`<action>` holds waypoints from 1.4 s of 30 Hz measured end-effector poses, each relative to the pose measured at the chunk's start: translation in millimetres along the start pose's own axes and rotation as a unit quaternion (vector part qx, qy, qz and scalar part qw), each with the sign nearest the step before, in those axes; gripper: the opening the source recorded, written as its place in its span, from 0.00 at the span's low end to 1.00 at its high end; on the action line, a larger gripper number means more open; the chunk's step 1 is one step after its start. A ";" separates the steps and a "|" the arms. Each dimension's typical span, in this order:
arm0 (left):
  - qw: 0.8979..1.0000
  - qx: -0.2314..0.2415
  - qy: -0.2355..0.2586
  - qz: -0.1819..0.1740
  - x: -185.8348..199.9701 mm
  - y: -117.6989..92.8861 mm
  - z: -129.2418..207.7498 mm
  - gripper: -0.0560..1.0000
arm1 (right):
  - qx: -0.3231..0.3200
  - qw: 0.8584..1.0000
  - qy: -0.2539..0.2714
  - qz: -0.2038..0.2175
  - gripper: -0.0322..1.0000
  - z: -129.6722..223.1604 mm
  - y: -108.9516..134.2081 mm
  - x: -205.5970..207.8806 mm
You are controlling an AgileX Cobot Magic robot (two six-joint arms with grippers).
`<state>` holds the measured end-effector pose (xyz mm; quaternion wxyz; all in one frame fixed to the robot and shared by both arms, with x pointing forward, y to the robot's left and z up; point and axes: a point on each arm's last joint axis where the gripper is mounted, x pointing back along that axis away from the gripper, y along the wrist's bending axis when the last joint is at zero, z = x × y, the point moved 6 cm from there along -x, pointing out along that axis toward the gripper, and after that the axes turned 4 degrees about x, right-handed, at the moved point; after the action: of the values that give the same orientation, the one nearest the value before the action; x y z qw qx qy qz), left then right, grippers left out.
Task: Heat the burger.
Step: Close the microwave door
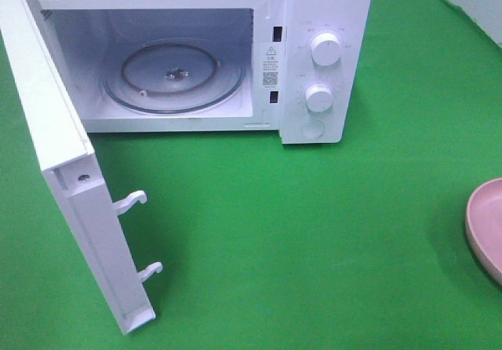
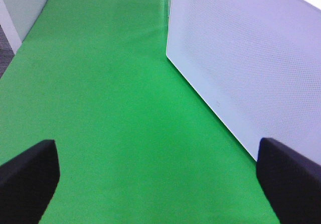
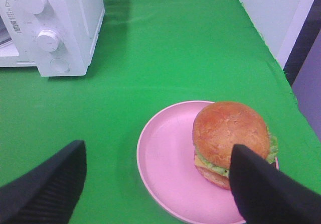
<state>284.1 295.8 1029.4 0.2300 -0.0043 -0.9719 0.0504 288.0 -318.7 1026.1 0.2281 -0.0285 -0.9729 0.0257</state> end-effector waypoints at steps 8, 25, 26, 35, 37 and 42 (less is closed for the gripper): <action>1.000 0.000 0.000 0.000 0.0 0.0 0.0 0.99 | 0.000 1.000 0.000 0.000 0.77 0.0 0.0 0.0; 1.000 0.000 0.000 0.000 0.0 0.0 0.0 0.99 | 0.000 1.000 0.000 0.000 0.77 0.0 0.0 0.0; 1.000 0.000 0.000 0.000 0.0 0.0 0.0 0.98 | 0.000 1.000 0.000 0.000 0.77 0.0 0.0 0.0; 0.998 0.029 -0.048 0.003 -1.8 -1.6 -27.2 0.88 | 0.000 1.000 0.000 0.000 0.77 0.0 0.0 0.0; 0.998 0.030 -0.054 0.003 -6.7 -1.7 -34.3 0.82 | 0.000 1.000 0.000 0.000 0.77 0.0 0.0 0.0; 0.998 0.033 -0.060 0.002 -24.6 -2.2 -52.8 0.53 | 0.000 1.000 0.000 0.000 0.77 0.0 0.0 0.0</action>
<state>329.7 297.9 1065.6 0.1715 0.0043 -0.9816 0.0834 288.0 -318.7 1026.1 0.2281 -0.0285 -0.9729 0.0257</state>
